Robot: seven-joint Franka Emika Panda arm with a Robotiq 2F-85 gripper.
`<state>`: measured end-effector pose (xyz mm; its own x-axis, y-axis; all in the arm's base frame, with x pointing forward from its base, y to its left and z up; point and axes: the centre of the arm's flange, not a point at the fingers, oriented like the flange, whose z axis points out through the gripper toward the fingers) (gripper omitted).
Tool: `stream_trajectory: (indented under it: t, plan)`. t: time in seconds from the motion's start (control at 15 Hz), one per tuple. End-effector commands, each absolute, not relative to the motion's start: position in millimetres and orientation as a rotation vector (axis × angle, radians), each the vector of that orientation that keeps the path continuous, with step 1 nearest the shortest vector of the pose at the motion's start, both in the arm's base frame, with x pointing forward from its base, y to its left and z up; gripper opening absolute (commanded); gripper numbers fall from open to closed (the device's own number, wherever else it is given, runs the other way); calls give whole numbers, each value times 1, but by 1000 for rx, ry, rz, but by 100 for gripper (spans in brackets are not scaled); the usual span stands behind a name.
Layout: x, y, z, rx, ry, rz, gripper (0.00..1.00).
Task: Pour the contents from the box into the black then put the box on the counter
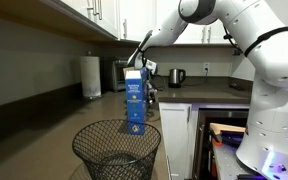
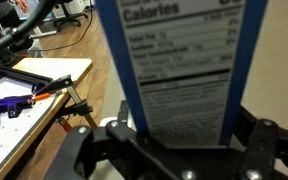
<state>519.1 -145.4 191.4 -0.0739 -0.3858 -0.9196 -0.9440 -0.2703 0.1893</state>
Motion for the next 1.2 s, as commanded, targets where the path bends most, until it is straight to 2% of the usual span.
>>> stream_trajectory:
  t: [0.0, 0.13, 0.53, 0.6, 0.73, 1.0, 1.07, 1.13]
  plan:
    - [528, -147, 198, -1652, 1400, 1365, 87]
    - [531, -147, 201, -1654, 1392, 1369, 82]
    - [532, -145, 201, -1664, 1381, 1373, 86]
    - [531, -144, 200, -1665, 1380, 1375, 80]
    - [530, -144, 198, -1664, 1380, 1379, 74]
    - [527, -141, 193, -1661, 1380, 1389, 73]
    - [526, -141, 192, -1662, 1379, 1392, 66]
    - [526, -140, 191, -1661, 1378, 1395, 65]
